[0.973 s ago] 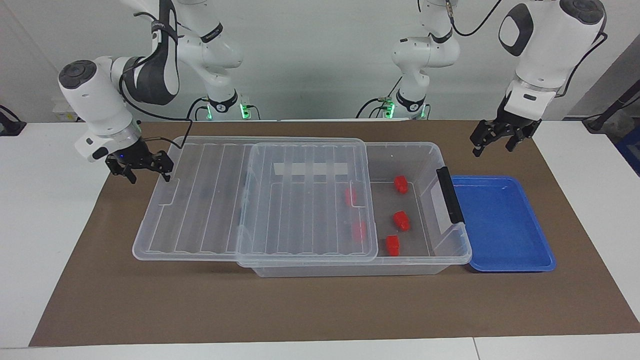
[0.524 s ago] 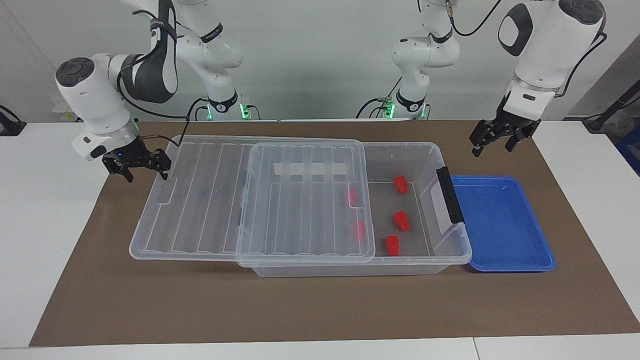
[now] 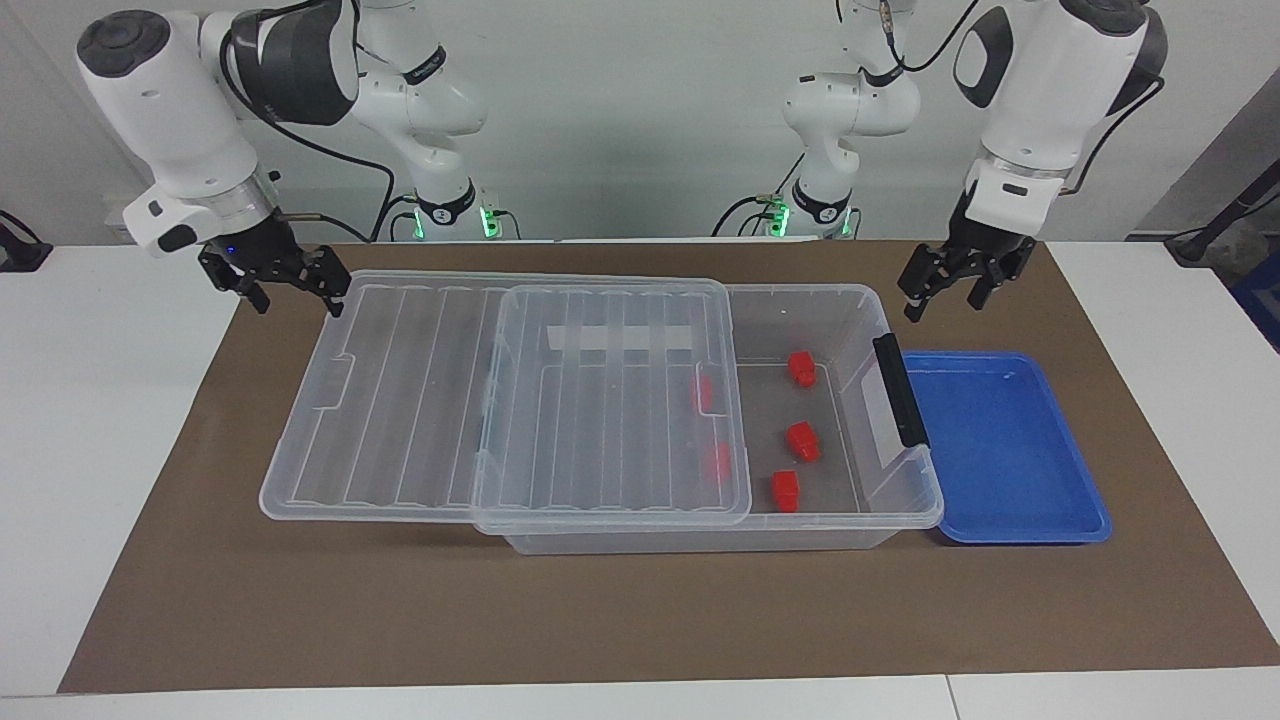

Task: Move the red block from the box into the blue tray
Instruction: 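Lower the left gripper into the box onto a red block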

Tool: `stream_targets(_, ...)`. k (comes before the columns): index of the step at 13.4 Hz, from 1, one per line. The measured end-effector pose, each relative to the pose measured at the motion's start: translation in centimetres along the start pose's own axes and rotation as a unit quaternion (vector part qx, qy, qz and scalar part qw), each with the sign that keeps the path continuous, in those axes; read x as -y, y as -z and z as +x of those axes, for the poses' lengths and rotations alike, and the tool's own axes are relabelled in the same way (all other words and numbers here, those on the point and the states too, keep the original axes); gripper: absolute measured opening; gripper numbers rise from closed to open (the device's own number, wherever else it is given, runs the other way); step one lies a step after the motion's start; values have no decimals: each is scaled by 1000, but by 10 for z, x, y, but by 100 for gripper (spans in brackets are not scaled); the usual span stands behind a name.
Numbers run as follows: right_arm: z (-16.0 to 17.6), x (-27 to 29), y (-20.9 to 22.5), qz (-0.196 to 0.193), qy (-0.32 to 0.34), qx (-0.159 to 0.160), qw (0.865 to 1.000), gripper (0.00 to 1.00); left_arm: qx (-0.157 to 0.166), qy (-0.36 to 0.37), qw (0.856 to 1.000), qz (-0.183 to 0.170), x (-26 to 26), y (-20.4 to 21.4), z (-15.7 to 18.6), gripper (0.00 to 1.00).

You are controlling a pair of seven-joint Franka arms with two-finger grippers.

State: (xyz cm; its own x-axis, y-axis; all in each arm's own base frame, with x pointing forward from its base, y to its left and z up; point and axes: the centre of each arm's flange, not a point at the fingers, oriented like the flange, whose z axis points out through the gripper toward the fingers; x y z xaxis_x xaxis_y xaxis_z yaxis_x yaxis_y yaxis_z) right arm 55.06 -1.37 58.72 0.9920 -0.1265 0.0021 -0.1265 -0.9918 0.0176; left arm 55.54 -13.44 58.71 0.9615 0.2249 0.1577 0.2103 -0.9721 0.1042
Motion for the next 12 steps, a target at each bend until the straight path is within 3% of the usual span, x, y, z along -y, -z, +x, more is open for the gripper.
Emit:
stream_targets(4, -8, 12, 36, -6, -17, 2, 1000, 100, -1, 20, 1000, -13, -75, -86, -7, 100)
stream_targets(6, -8, 12, 36, -6, -18, 4, 1000, 100, -9, 13, 1000, -7, -77, -149, -6, 100)
stream_targets(8, -7, 13, 33, -7, -17, 6, 1000, 100, -18, -16, 999, 22, -70, -207, -14, 100)
stream_targets(12, -7, 13, 31, -12, -16, 7, 1000, 100, -25, -43, 998, 39, -64, -269, -20, 98)
